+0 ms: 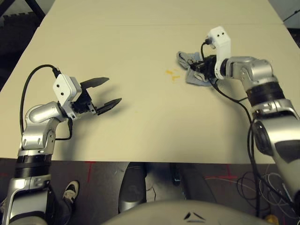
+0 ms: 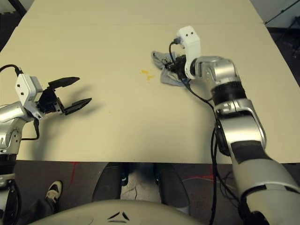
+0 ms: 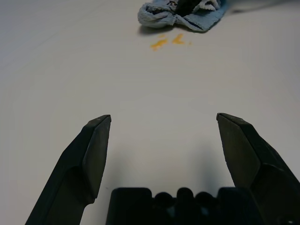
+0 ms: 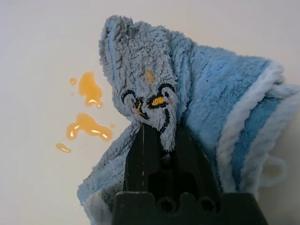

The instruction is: Wipe the water off the table with a rag.

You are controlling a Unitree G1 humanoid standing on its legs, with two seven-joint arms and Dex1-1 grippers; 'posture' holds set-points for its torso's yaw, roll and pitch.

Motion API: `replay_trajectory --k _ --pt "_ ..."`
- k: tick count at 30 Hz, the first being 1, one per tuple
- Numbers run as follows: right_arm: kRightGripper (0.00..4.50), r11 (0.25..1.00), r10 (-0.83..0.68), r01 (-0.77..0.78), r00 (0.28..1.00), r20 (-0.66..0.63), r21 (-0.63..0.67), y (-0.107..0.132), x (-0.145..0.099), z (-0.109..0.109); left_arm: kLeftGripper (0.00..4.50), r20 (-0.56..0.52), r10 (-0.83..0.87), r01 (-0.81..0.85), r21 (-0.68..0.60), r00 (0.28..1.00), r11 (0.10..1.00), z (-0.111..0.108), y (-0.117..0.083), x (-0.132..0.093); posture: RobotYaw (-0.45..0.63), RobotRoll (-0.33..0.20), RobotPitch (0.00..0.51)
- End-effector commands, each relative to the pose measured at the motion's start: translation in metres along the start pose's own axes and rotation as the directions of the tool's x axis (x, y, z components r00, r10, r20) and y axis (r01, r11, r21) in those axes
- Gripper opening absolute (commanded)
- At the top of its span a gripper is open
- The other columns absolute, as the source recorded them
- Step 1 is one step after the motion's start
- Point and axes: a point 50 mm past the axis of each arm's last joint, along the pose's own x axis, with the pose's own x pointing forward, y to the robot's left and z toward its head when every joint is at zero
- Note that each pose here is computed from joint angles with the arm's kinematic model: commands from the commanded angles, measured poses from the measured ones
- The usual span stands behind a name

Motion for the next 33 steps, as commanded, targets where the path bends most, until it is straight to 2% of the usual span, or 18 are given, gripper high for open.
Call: replay_trajectory --k 1,10,17,21,26,33 --pt "0.06 0.994 0.109 -0.109 0.993 -0.045 -0.018 0.023 0.021 -0.007 4.50 -0.027 -0.006 0.006 0.016 1.000 1.000 0.001 -0.002 -0.005 0.29 0.000 0.215" --pt "0.06 0.951 0.304 -0.306 0.952 -0.039 -0.045 0.083 0.051 -0.002 4.50 -0.031 -0.002 0.002 0.009 1.000 1.000 0.000 -0.004 -0.005 0.30 0.000 0.223" --pt "0.06 0.894 0.443 -0.445 0.896 -0.044 -0.058 0.117 0.051 -0.004 4.50 -0.028 -0.002 0.002 0.007 1.000 1.000 -0.001 -0.004 -0.003 0.29 0.000 0.221" --pt "0.06 0.910 0.408 -0.410 0.912 -0.049 -0.064 0.109 0.046 -0.006 4.50 -0.025 -0.005 0.005 0.005 1.000 1.000 -0.002 -0.004 -0.001 0.28 0.000 0.220" --pt "0.06 0.945 0.317 -0.320 0.947 -0.048 -0.074 0.084 0.032 -0.006 4.50 -0.023 -0.009 0.009 0.004 1.000 1.000 -0.003 -0.003 0.001 0.27 0.000 0.220" --pt "0.06 0.985 0.162 -0.162 0.987 -0.010 -0.056 0.041 -0.001 -0.001 4.50 -0.014 -0.023 0.023 0.008 1.000 1.000 -0.003 0.001 0.007 0.25 0.000 0.220"
